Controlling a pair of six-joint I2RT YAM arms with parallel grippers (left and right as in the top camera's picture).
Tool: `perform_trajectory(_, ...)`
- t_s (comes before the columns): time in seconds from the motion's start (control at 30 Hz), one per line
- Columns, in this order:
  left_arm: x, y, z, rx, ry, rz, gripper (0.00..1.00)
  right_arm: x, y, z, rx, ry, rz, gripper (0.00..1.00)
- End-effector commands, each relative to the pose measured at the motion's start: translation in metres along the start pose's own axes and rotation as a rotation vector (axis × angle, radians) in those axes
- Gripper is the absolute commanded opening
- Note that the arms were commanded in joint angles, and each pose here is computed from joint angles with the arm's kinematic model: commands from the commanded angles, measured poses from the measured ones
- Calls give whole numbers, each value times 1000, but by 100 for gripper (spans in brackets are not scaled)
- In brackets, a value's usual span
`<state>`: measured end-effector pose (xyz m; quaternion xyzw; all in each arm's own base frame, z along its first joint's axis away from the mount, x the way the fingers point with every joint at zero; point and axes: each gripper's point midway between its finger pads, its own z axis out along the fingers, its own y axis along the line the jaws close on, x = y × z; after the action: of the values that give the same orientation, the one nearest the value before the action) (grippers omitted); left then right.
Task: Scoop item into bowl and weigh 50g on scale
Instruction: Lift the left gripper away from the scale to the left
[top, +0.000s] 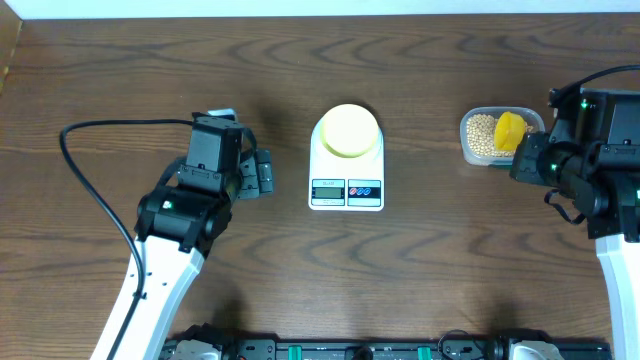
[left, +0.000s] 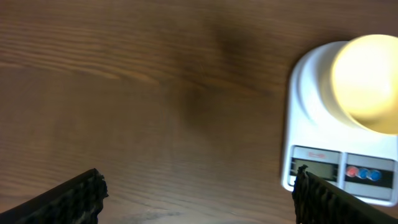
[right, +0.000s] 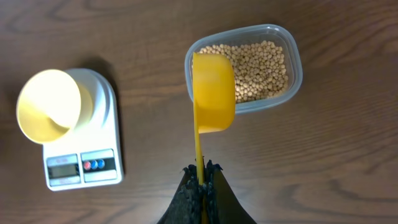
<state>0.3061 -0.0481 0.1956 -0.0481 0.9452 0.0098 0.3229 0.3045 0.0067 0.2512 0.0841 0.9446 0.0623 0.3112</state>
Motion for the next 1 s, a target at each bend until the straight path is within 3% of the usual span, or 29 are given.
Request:
perform_trajectory(0.0,1,7,5,-44,9,-2,98,-3,0,-3,-2,-5,-73,1)
perform_trajectory(0.6,15,6,30,-75,104,14,98,-6,-6,0,37,-10,-104,1)
perform_trajectory(0.97,-1,0,36,-55,41,-2,98,-18,-5,1,38,-56,-109,1)
